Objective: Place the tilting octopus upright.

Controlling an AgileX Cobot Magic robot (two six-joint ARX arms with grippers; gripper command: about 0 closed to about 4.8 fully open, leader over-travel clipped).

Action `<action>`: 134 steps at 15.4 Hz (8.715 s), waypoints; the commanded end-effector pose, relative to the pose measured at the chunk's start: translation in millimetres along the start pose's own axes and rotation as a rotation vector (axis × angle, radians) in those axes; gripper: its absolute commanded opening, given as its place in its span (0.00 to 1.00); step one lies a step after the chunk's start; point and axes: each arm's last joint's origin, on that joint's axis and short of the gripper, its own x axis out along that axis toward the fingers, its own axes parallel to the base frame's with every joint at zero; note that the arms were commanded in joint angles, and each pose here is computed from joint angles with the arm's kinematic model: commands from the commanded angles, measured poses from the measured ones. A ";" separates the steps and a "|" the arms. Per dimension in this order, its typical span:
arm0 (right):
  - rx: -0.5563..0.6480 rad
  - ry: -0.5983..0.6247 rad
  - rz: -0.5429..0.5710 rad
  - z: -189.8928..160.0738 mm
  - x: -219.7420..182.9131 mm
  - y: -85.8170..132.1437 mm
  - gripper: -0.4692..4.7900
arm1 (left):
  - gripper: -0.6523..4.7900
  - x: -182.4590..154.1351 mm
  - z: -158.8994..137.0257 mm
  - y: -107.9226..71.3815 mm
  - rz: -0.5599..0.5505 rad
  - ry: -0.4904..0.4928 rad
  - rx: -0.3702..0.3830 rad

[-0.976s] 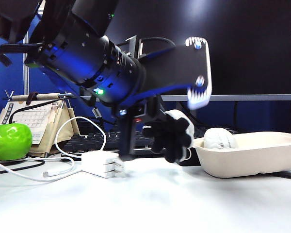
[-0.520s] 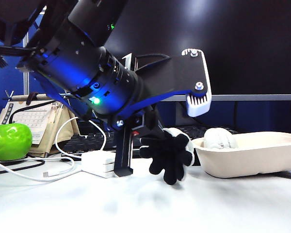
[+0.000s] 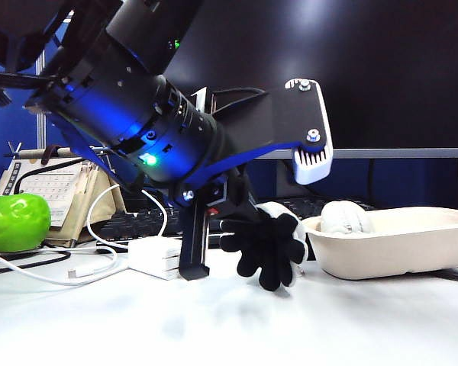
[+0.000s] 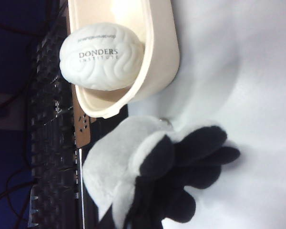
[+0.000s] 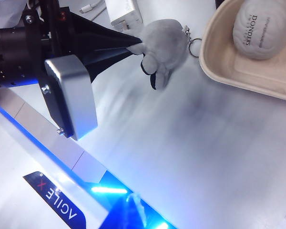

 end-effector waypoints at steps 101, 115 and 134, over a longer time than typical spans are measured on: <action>-0.083 -0.282 -0.006 27.6 -4.6 3.7 0.09 | 0.11 -239.2 44.5 120.4 1.071 -0.023 -0.563; -0.098 0.013 0.368 65.5 119.8 -28.1 0.09 | 0.11 -243.4 25.8 89.2 0.553 -0.338 -0.534; -0.117 -0.160 0.216 92.0 187.2 -51.5 0.71 | 0.11 -239.4 28.4 80.5 0.344 -0.494 -0.718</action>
